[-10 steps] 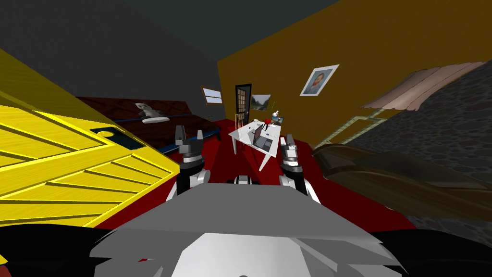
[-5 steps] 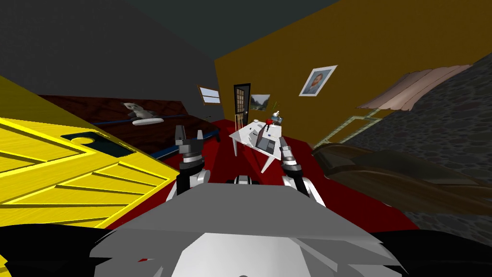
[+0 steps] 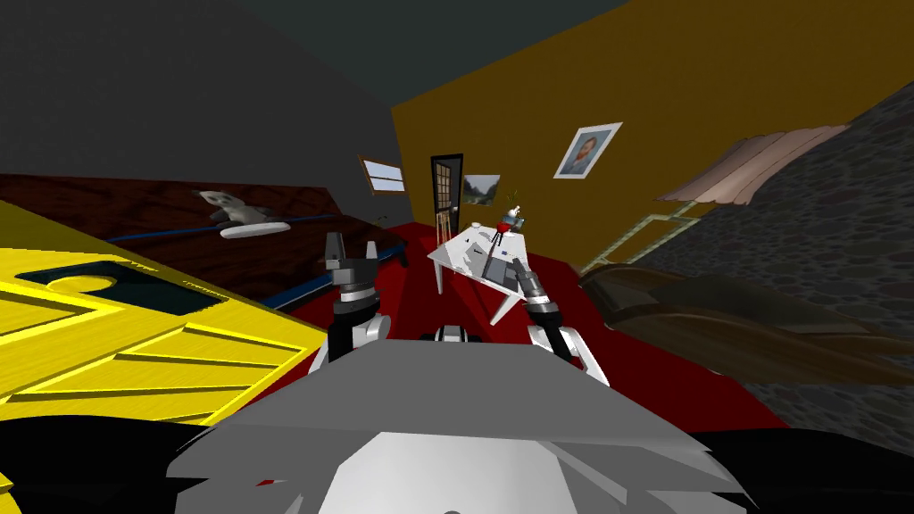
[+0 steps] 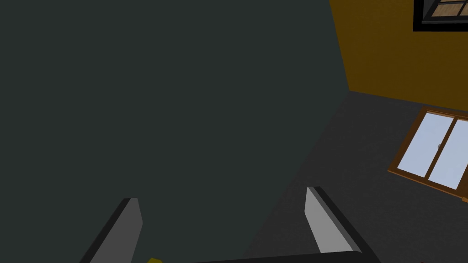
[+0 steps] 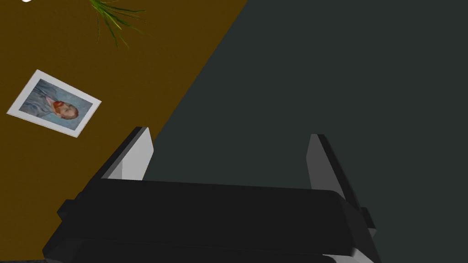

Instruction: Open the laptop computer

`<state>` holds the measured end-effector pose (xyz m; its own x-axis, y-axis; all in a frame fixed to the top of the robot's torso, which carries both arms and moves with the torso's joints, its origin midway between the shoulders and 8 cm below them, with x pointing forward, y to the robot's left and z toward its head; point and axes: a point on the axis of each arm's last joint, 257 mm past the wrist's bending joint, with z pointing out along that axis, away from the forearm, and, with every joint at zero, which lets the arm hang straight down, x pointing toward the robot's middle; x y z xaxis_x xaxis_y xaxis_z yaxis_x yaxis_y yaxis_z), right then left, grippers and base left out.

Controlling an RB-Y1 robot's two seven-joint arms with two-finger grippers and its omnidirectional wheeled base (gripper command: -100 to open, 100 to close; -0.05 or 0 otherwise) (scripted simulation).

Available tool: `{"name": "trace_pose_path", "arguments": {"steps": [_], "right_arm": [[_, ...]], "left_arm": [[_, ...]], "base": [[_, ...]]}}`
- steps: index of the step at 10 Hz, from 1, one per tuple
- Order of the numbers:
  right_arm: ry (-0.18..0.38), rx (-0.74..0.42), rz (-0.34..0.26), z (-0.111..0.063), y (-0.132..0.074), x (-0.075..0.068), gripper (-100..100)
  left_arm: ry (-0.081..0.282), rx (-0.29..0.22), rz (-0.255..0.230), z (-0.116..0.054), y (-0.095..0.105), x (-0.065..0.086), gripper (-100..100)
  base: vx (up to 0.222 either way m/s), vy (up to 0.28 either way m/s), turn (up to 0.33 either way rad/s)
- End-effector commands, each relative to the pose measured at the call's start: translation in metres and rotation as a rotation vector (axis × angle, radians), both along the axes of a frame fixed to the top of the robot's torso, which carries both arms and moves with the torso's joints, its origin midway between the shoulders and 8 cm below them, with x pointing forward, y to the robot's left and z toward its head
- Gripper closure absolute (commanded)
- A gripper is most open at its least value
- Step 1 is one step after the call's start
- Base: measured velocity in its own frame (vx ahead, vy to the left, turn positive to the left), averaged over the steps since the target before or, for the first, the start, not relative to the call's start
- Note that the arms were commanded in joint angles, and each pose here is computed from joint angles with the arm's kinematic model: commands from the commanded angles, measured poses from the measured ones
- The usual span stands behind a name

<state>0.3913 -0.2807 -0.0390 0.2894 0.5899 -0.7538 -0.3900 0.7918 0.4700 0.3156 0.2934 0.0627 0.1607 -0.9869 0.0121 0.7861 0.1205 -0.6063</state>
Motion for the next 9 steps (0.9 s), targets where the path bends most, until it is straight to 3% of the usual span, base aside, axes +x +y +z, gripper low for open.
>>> {"name": "trace_pose_path", "arguments": {"steps": [1,9], "right_arm": [[0.058,-0.134,-0.093,-0.029,-0.021,0.010,-100],[0.251,-0.597,-0.363,-0.101,-0.110,0.035,-100]], "left_arm": [[0.000,0.000,0.000,0.000,0.000,0.000,0],[0.000,0.000,0.000,0.000,0.000,0.000,0]], "base": [[0.127,0.200,-0.097],[0.127,0.199,-0.095]]}}
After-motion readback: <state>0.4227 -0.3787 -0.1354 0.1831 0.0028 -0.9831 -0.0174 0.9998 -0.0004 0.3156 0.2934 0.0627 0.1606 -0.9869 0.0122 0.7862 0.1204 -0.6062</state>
